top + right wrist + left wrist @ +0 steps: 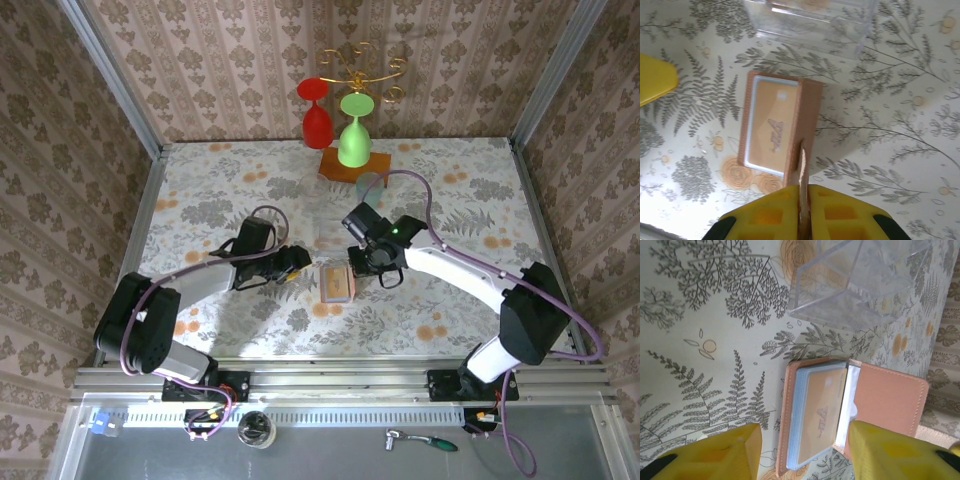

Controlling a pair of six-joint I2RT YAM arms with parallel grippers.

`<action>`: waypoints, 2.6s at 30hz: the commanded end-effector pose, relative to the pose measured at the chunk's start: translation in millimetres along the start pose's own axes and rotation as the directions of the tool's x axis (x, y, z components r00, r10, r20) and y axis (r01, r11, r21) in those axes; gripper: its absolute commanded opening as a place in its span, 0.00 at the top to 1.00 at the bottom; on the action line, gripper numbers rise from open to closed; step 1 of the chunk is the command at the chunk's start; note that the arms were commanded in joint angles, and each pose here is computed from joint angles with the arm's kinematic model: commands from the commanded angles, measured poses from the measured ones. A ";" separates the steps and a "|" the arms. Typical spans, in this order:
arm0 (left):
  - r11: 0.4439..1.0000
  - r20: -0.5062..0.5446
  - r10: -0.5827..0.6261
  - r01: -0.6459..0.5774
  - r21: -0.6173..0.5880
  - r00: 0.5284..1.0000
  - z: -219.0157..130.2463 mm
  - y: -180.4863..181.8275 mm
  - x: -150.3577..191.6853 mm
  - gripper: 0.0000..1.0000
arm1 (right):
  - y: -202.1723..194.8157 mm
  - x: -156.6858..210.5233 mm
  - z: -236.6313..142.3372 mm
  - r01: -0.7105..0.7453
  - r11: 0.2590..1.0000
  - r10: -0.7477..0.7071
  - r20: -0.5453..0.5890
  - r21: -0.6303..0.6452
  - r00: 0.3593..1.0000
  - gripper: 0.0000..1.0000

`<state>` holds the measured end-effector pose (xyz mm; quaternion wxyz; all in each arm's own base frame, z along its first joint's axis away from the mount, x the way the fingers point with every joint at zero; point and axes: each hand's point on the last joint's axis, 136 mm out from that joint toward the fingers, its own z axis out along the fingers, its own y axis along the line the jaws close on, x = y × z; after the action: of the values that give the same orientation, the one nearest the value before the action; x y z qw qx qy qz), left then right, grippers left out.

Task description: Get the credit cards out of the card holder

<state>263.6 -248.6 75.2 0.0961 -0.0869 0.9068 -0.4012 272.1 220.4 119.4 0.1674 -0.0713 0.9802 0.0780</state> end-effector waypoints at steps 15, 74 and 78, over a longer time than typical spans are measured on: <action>0.999 0.010 -0.004 0.005 -0.054 1.000 14.3 -1.6 7.5 0.51 | -69.4 31.2 45.5 -0.044 0.991 0.058 -0.114 0.128 0.992 0.87; 0.981 -0.080 -0.037 0.021 -0.192 0.996 32.7 48.9 34.5 1.00 | -43.6 52.9 81.0 -0.117 0.992 0.122 -0.171 0.039 0.978 0.87; 0.975 -0.087 -0.045 0.025 -0.219 0.995 32.3 56.6 37.3 1.00 | -50.5 55.5 81.5 -0.103 0.992 0.115 -0.176 0.077 0.978 0.87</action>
<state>241.9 -254.0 26.3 0.0599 -0.0844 0.9366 -0.3347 263.0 192.8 23.9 0.0891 -0.0185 0.9923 0.0843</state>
